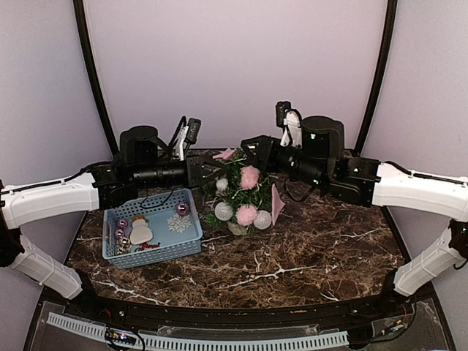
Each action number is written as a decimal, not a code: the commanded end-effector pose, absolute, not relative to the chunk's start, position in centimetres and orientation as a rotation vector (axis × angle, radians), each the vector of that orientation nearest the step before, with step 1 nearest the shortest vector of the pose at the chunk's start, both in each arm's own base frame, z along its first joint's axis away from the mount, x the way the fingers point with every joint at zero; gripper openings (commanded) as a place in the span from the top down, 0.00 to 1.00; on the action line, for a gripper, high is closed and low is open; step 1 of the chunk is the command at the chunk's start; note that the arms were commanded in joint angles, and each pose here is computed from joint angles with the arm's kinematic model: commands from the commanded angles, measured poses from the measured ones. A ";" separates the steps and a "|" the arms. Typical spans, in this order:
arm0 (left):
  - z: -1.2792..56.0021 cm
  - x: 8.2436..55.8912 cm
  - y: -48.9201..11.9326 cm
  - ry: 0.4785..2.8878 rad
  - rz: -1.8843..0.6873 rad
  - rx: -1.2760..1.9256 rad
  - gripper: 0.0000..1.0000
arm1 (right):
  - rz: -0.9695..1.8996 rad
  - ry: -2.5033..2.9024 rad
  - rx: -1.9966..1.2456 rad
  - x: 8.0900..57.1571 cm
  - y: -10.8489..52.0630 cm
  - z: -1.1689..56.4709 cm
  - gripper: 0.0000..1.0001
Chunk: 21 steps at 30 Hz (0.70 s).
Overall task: Decorate the small christmas tree
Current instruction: Hang the ornament bell on the branch.
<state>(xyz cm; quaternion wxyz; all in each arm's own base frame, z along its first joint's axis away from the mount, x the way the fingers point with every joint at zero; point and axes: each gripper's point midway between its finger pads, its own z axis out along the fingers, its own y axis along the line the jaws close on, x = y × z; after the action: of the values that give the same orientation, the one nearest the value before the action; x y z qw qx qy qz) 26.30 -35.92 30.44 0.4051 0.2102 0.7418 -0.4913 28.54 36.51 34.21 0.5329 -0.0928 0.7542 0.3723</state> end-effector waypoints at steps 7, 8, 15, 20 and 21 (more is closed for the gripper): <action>32.2 27.0 -36.9 1.836 -1.281 0.555 1.00 | 0.845 1.728 -0.176 29.9 36.3 36.3 0.54; 32.3 27.0 -37.0 1.834 -1.282 0.557 1.00 | 0.841 1.730 -0.175 29.9 36.3 36.2 0.55; 32.3 27.2 -37.3 1.842 -1.295 0.560 1.00 | 0.810 1.752 -0.170 30.4 36.5 35.7 0.55; 32.0 27.4 -37.3 1.857 -1.293 0.546 1.00 | 0.791 1.762 -0.165 30.6 36.5 35.4 0.55; 32.0 27.4 -37.2 1.860 -1.295 0.543 1.00 | 0.791 1.764 -0.165 30.7 36.6 35.3 0.55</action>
<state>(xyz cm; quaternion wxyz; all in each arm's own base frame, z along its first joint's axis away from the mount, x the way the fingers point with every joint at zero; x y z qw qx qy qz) 27.27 -37.35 30.54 0.3899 0.2166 0.7419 -0.5007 30.05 36.63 33.93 0.5501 -0.0816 0.7597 0.3372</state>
